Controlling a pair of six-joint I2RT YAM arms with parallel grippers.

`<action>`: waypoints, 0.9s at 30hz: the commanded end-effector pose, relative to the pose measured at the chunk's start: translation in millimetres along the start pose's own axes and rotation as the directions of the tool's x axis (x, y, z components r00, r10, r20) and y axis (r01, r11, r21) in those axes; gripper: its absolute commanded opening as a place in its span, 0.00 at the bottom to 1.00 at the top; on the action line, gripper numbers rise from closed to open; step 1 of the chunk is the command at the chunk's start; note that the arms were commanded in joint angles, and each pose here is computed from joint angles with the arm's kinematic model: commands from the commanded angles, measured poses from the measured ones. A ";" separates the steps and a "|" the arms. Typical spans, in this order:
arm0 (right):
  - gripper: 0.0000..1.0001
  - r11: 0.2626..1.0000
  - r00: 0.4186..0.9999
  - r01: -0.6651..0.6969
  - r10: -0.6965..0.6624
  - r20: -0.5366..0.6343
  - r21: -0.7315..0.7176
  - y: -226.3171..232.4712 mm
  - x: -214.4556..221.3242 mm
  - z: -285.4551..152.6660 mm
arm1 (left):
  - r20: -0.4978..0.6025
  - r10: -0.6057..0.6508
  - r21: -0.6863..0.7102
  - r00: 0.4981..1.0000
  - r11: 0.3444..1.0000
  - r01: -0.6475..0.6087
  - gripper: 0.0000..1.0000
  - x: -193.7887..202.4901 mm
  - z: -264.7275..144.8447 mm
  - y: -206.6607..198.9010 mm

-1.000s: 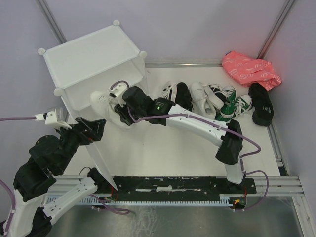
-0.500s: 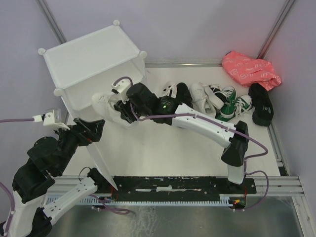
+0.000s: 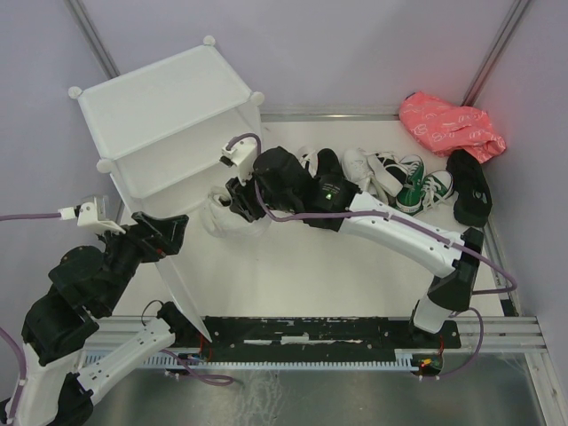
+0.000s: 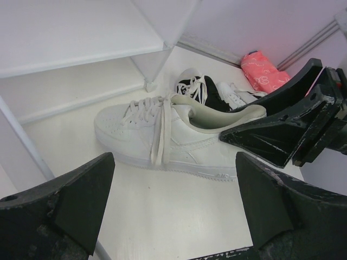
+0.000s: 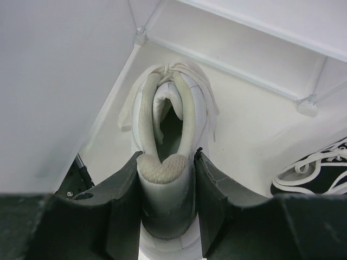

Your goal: Place and organize the shoes in the shoe cabinet

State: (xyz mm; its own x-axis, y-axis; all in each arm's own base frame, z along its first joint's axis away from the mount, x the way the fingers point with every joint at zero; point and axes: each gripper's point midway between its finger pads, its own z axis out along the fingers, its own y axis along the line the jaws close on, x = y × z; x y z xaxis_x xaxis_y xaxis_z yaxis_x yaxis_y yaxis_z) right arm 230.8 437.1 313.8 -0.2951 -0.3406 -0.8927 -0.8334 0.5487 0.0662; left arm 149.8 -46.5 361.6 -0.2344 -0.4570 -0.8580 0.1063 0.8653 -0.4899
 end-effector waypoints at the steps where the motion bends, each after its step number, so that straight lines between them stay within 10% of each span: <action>1: 0.00 1.000 0.944 -0.015 0.023 0.329 -0.027 4.9 -92.8 -35.4 | 0.020 -0.031 -0.011 0.999 0.999 0.031 0.99 -3.8 -3.2 3.2; 12: 0.00 0.997 0.964 -0.078 0.077 0.255 -0.006 -2.0 -25.9 7.6 | 0.028 -0.014 -0.012 0.999 1.000 0.015 0.99 -2.8 -1.7 4.9; 19: 0.01 0.974 0.983 -0.181 0.176 0.046 0.133 -26.6 111.7 56.4 | 0.025 -0.007 0.000 1.000 1.000 0.007 0.99 4.1 1.2 5.5; 27: 0.51 0.959 0.955 -0.216 0.247 -0.164 0.185 -27.7 220.5 50.7 | 0.034 -0.008 0.004 0.999 1.000 0.008 0.99 8.6 -0.5 10.3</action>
State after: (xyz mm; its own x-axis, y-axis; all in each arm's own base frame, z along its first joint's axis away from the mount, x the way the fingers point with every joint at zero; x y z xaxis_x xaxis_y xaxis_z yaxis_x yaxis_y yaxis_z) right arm 225.0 415.4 182.0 -0.4442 -0.1851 -0.8766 -0.7137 0.6646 0.2214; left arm 149.0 -46.0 363.6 -0.1827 -0.5017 -0.8455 0.1381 0.8384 -0.5274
